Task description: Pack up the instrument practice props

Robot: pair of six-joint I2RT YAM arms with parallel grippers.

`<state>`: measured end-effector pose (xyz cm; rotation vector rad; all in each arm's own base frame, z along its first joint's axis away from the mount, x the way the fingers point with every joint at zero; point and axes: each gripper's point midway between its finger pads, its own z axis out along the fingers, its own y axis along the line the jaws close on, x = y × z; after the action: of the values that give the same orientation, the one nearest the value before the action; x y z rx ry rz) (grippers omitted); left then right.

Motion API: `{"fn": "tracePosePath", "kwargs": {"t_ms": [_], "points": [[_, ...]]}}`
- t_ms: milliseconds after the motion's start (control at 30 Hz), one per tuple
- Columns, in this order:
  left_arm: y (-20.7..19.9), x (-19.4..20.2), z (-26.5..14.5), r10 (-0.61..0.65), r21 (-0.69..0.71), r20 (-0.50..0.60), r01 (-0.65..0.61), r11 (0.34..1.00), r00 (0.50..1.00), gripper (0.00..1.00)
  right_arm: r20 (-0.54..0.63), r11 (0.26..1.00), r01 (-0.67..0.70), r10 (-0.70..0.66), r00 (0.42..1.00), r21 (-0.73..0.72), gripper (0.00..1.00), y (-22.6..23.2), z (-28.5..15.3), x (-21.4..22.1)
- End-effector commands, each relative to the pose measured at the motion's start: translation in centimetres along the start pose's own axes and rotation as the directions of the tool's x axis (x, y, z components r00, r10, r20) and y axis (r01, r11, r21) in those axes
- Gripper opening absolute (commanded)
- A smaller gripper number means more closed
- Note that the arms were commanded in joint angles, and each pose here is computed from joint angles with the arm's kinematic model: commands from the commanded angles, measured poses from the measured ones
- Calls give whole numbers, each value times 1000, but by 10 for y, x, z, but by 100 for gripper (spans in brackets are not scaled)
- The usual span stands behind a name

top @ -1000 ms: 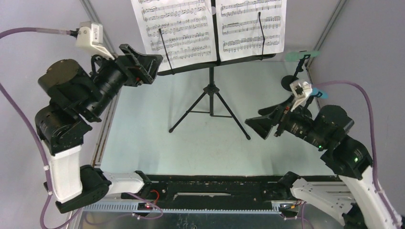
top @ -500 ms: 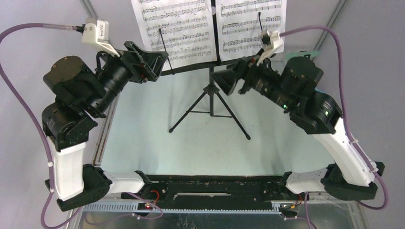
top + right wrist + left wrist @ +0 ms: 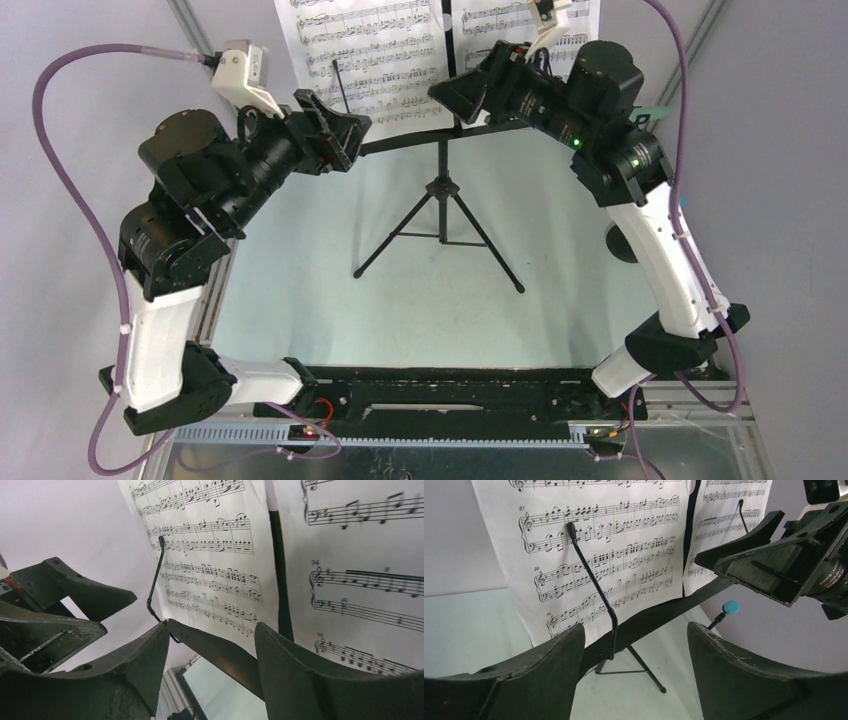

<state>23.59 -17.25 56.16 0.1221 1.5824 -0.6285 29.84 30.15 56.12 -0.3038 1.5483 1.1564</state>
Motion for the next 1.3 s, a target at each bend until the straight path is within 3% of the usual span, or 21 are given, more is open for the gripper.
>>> {"fn": "tracePosePath", "kwargs": {"t_ms": [0, 233, 733, 933, 1267], "points": [[-1, -1, 1, -20, 4, 20, 20, 1000, 1000, 81, 25, 996, -2, 4, 1000, -89, 71, 19, -7, -17], [7, 1, 4, -65, -48, 40, 66, 997, 997, 83, 48, 999, 31, -29, 998, -31, 71, -1, 0, -23], [1, 0, 3, -92, -5, 68, 93, 996, 993, 89, 36, 998, 64, -64, 997, 11, 70, -24, 19, -23], [0, 3, 4, -87, 5, 67, 87, 996, 994, 99, 19, 997, 79, -79, 997, 14, 70, -29, 23, -19], [1, 8, 10, -83, -1, 52, 83, 997, 995, 100, -4, 998, 62, -62, 998, -23, 70, -28, 31, -12]]}}
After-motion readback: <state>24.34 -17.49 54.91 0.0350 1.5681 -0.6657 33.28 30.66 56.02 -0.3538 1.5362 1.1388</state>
